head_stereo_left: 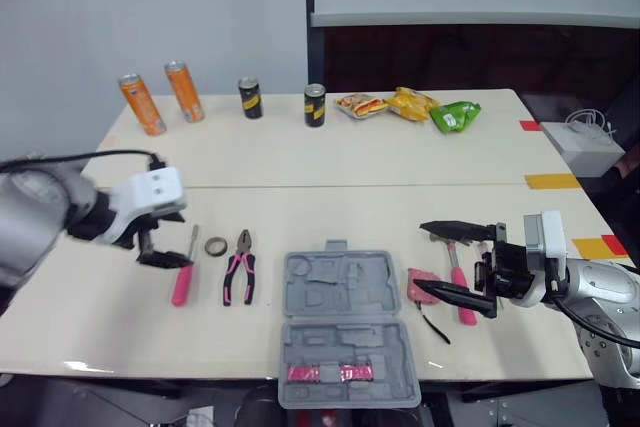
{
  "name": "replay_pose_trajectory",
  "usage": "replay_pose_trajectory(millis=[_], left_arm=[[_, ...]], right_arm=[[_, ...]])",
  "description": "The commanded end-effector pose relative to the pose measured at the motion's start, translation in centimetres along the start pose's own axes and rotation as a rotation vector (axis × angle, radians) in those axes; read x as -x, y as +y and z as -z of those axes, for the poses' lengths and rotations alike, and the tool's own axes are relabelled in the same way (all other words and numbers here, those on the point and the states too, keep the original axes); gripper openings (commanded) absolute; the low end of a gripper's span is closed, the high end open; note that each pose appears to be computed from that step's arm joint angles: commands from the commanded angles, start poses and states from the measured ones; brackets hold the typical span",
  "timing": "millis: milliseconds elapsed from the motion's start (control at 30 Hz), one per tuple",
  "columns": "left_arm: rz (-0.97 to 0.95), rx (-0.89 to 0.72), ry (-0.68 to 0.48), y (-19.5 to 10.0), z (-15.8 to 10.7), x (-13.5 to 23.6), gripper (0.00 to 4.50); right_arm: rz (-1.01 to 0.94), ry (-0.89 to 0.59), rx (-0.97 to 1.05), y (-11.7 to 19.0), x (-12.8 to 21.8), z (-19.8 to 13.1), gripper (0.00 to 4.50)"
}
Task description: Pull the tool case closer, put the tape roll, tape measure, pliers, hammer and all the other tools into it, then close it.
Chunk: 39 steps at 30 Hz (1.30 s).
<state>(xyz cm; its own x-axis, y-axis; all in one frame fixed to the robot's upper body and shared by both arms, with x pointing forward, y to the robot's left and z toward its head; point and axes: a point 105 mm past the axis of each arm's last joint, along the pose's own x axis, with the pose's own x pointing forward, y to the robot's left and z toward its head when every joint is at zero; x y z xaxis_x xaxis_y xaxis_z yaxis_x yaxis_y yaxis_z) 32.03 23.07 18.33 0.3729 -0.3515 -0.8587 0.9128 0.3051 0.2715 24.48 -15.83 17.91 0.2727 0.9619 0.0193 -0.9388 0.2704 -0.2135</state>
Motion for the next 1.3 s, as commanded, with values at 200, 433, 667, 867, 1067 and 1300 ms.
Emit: replay_pose_trajectory(millis=[200, 433, 667, 867, 1067, 1300], left_arm=[[0.069, -0.192, 0.268, 2.6, 0.4, -3.7, 3.71], [0.086, -0.245, 0.308, 3.0, 0.8, -6.0, 2.38], [0.099, -0.257, 0.325, 3.3, 1.3, -8.0, 2.38], [0.083, -0.276, 0.344, 3.6, 1.8, -9.8, 2.38], [0.054, -0.336, 0.379, 3.9, 2.2, -11.6, 2.13], [0.073, -0.350, 0.360, 3.7, 1.8, -12.3, 0.03]], right_arm=[[-0.019, -0.034, 0.009, 0.5, -0.8, -0.1, 4.50], [0.008, -0.017, -0.006, 0.7, -0.1, 0.4, 4.50], [0.014, -0.011, -0.009, 0.7, -0.1, 0.8, 4.50], [0.020, -0.008, -0.006, 0.6, -0.1, 0.9, 4.50], [0.031, -0.007, 0.000, 0.7, 0.0, 0.9, 4.50], [0.048, 0.002, -0.002, 1.1, 0.3, 1.1, 4.50]])
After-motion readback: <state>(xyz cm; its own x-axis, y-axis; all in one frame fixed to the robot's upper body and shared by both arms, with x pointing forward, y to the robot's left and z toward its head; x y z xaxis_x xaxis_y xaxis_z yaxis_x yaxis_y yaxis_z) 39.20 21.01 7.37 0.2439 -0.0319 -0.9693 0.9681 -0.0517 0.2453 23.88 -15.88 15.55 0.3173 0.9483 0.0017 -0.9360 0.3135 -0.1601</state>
